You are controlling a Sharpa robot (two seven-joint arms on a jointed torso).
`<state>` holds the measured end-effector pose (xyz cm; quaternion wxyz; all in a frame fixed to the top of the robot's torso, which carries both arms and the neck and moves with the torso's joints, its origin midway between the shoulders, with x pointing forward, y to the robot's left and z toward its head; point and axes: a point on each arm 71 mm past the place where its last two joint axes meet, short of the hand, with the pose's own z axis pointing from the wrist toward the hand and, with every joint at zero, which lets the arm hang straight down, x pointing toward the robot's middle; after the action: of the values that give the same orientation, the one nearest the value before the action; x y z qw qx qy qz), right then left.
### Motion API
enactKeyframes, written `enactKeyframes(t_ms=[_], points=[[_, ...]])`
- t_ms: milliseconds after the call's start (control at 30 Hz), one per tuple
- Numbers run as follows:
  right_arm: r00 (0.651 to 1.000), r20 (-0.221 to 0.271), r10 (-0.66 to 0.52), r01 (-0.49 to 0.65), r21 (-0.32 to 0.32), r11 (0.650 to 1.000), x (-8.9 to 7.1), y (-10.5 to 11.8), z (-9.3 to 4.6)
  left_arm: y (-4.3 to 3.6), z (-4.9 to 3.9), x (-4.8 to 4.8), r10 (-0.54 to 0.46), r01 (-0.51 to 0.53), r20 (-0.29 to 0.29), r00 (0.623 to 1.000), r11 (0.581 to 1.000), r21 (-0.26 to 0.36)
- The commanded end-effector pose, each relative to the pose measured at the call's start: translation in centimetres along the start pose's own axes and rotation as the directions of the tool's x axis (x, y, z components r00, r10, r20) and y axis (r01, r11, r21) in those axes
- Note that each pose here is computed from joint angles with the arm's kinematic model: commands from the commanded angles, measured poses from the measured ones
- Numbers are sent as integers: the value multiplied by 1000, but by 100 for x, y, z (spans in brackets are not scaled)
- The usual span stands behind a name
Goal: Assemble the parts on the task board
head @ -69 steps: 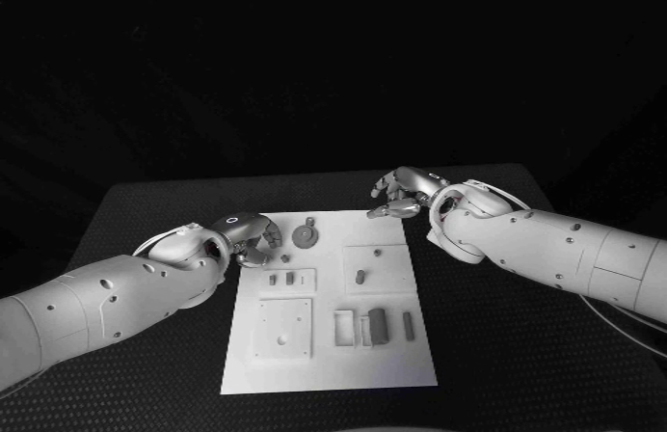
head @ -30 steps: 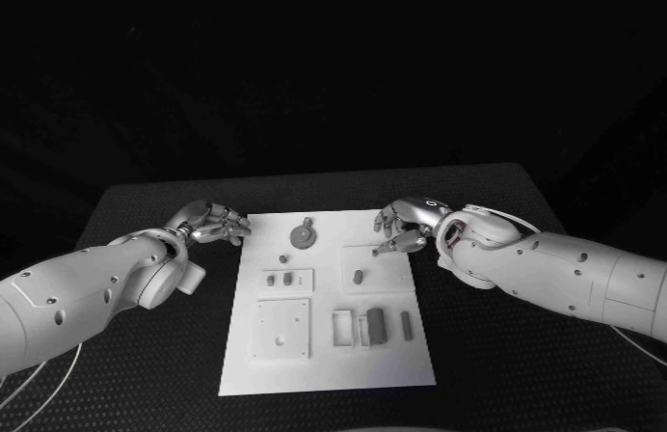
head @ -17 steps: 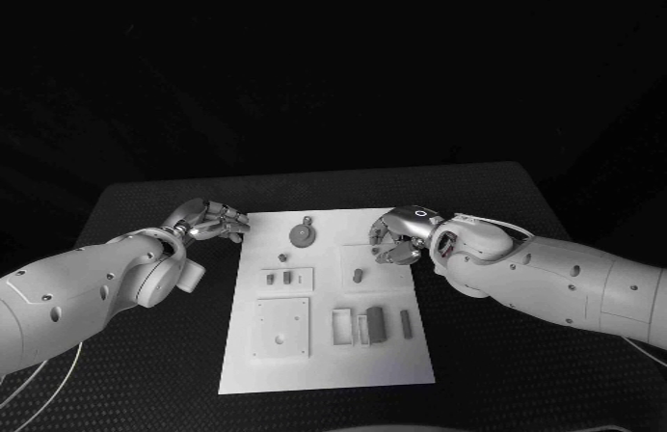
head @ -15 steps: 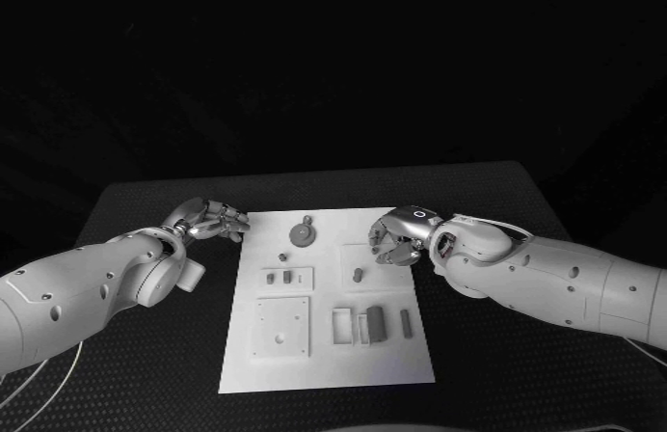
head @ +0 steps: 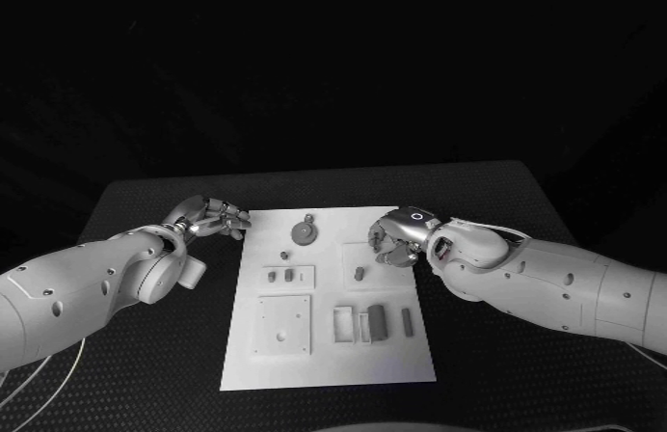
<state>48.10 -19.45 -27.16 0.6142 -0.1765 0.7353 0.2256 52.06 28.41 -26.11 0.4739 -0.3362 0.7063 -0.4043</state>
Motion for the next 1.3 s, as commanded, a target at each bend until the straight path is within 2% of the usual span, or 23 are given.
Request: enactKeyframes(t_ms=[33,267,533,933,1300], points=[[999,33,-32,32,7,999,-13,3,5,-17,3,12,-15,16,-13,1000,1000,12],[999,23,-36,36,9,999,2,9,27,-12,7,11,-17,17,-15,1000,1000,8],[999,-24,-47,48,28,998,77,1,44,-11,10,14,-17,17,-17,1000,1000,6],[998,-29,-47,48,29,998,98,0,54,-10,10,16,-18,18,-20,1000,1000,4],[997,-59,-55,57,34,998,136,-17,57,-4,8,9,-18,18,-22,1000,1000,0]])
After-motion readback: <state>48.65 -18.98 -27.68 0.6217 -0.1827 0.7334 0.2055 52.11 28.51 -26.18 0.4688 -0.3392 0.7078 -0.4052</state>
